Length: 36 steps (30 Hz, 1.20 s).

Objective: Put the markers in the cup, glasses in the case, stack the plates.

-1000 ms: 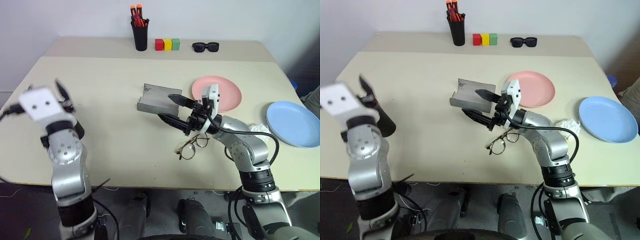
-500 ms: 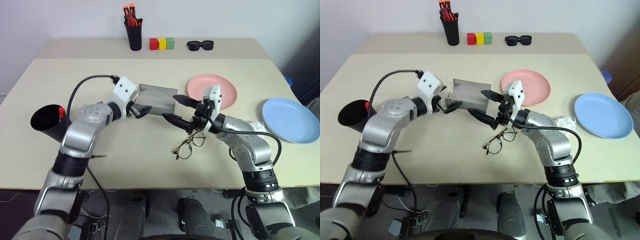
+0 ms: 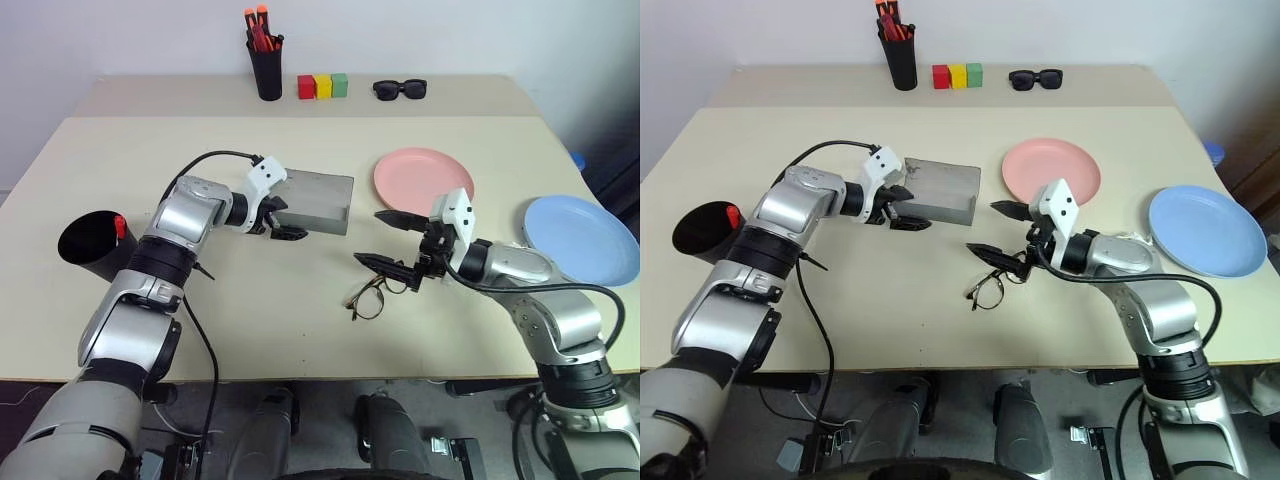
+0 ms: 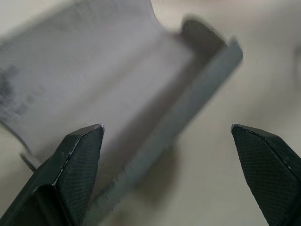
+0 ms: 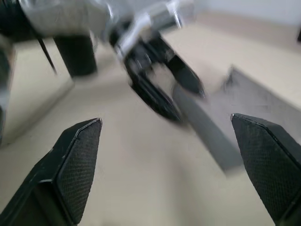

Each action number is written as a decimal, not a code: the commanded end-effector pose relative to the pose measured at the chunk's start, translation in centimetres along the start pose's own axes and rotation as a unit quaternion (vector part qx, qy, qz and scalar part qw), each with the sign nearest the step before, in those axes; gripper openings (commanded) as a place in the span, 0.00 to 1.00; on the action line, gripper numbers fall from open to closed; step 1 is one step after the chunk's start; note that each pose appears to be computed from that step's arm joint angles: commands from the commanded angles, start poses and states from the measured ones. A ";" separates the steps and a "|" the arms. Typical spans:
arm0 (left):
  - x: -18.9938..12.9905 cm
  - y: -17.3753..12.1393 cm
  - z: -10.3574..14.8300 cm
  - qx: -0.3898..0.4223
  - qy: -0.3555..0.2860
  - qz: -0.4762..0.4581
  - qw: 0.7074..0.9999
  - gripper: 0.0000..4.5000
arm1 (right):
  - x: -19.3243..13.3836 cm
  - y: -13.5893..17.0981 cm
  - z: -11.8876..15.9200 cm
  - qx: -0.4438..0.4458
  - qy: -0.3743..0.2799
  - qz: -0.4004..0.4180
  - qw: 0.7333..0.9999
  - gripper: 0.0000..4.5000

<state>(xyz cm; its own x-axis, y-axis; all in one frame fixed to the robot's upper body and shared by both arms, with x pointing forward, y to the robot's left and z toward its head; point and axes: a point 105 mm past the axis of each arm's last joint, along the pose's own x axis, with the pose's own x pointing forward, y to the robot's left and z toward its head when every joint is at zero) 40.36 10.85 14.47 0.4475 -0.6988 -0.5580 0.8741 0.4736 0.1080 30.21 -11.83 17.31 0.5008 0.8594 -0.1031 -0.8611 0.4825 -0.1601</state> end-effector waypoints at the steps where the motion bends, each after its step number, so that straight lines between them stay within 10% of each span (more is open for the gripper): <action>1: -0.4 0.1 1.0 0.041 0.008 -0.013 0.999 0.87 | -1.1 -0.3 0.6 -0.043 0.009 -0.007 0.999 1.00; 9: -0.2 -0.1 0.8 0.054 0.001 -0.029 0.998 0.00 | -2.2 -0.8 -0.3 -0.055 0.027 -0.012 0.998 1.00; 30: -1.9 -7.6 -0.9 0.167 0.017 -0.164 0.972 0.00 | -1.9 -0.7 -1.2 -0.021 0.045 0.017 0.999 1.00; 36: -2.0 -6.7 0.7 0.155 -0.031 -0.127 0.979 0.41 | -2.4 -1.8 -0.8 -0.084 0.080 0.014 0.993 1.00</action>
<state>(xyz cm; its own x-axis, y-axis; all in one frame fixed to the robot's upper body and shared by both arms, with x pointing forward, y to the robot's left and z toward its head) 33.28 8.88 13.47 0.1665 -0.7756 -0.6089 0.9825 0.0785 0.1686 30.32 -14.76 15.47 0.4843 0.8290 -0.2796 -0.8719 0.4312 -0.2319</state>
